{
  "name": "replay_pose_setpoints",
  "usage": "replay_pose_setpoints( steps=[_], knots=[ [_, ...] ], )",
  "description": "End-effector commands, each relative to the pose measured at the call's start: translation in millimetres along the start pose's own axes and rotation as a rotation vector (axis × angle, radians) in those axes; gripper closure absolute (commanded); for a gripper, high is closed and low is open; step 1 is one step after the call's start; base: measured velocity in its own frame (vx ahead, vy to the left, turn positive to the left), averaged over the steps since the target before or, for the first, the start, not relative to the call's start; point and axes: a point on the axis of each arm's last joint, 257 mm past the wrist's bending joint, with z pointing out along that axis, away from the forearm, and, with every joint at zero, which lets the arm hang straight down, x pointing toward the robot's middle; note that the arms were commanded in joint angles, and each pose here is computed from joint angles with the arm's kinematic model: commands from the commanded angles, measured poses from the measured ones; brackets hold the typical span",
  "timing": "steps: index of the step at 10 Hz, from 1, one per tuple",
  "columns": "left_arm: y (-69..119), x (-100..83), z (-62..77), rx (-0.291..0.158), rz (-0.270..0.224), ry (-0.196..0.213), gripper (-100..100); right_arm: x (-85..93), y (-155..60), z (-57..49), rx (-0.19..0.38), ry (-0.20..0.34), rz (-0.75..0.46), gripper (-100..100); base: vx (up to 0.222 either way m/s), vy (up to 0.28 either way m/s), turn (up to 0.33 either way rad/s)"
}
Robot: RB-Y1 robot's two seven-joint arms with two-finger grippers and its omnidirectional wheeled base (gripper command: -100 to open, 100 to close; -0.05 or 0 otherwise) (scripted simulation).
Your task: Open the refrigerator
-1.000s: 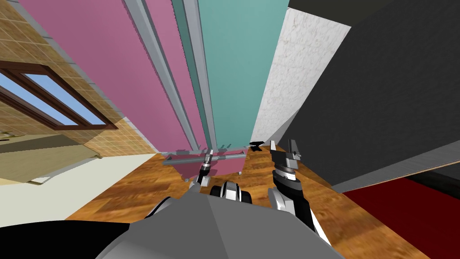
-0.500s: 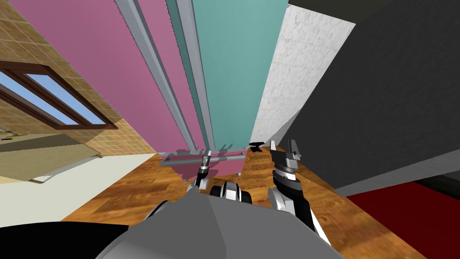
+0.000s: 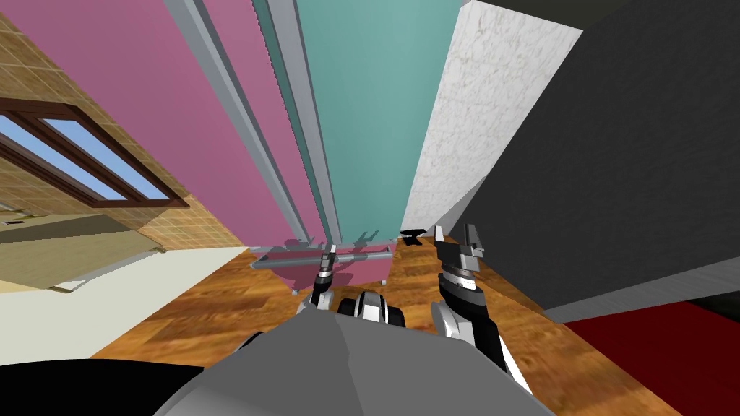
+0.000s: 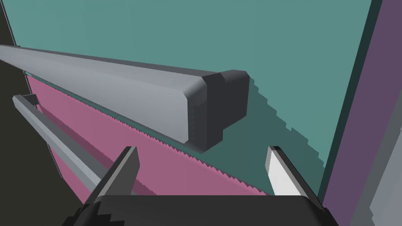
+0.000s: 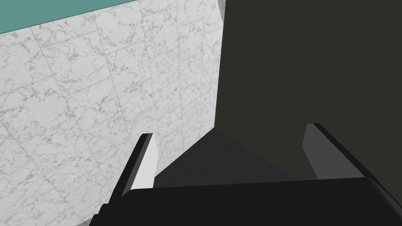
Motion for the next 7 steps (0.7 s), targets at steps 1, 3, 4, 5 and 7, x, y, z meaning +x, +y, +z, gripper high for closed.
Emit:
replay_pose_setpoints(
  steps=[1,3,4,5,7],
  knots=[
    [-9.2,-1.3,-11.7,0.022,0.007,-0.028,-100,0.0,0.0,0.0,0.0,0.0,0.0,0,0.053,-0.042,0.019],
    [-14.4,4.9,-20.5,0.031,-0.004,-0.058,-100,0.0,0.0,0.0,0.0,0.0,0.0,0,0.038,-0.034,0.012],
    [-16.4,9.4,-23.7,0.034,-0.014,-0.072,-100,0.0,0.0,0.0,0.0,0.0,0.0,0,0.026,-0.034,0.015],
    [-15.4,6.6,-21.6,0.032,-0.008,-0.062,-100,0.0,0.0,0.0,0.0,0.0,0.0,0,0.01,-0.016,0.003],
    [-11.5,8.3,-5.5,0.033,-0.012,-0.06,-100,0.0,0.0,0.0,0.0,0.0,0.0,0,-0.026,-0.01,0.029]
  ],
)
